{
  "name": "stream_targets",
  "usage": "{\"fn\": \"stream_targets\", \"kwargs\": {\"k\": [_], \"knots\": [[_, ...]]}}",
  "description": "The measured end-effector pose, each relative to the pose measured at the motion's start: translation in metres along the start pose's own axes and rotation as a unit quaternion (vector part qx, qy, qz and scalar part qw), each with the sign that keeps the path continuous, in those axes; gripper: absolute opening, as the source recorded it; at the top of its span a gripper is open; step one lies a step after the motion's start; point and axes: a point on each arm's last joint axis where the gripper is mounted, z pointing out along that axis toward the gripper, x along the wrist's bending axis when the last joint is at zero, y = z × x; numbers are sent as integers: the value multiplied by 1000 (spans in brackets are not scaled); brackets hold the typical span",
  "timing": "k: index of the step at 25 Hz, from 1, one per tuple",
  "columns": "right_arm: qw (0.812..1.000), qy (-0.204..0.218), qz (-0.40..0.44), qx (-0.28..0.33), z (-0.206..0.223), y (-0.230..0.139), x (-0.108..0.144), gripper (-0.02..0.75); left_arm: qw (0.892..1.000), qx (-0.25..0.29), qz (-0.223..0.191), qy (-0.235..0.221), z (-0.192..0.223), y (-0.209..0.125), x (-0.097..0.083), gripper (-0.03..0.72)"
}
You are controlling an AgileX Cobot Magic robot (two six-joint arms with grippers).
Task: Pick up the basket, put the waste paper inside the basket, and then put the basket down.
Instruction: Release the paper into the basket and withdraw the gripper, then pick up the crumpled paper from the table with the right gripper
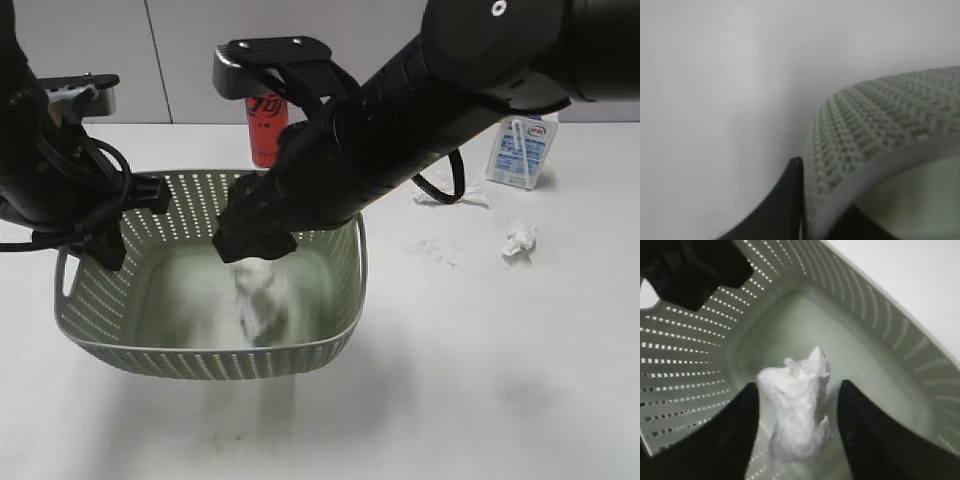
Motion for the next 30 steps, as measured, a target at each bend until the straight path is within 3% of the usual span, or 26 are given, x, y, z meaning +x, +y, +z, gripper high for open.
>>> {"fn": "stream_targets", "kwargs": {"k": [2, 4, 10, 14, 17, 20, 24, 30], "knots": [[1000, 1, 1, -2, -1, 2, 1, 568, 1000, 0, 0, 0, 0, 0, 0, 6], [1000, 3, 4, -6, -3, 6, 2, 627, 1000, 0, 0, 0, 0, 0, 0, 6], [1000, -25, -3, 13, -18, 23, 5, 655, 1000, 0, 0, 0, 0, 0, 0, 6], [990, -124, -20, 57, -45, 41, -7, 655, 1000, 0, 0, 0, 0, 0, 0, 6], [972, -217, -8, 86, -73, 51, -31, 655, 1000, 0, 0, 1, 0, 0, 0, 6], [957, -269, 37, 104, -96, 53, -67, 653, 1000, 0, 0, 1, 0, 0, 0, 6], [941, -297, 131, 98, -125, 47, -124, 640, 1000, 0, 0, 1, 0, 0, 0, 6], [920, -288, 261, 55, -146, 29, -196, 605, 1000, 1, 1, 1, 0, 0, 0, 6]]}}
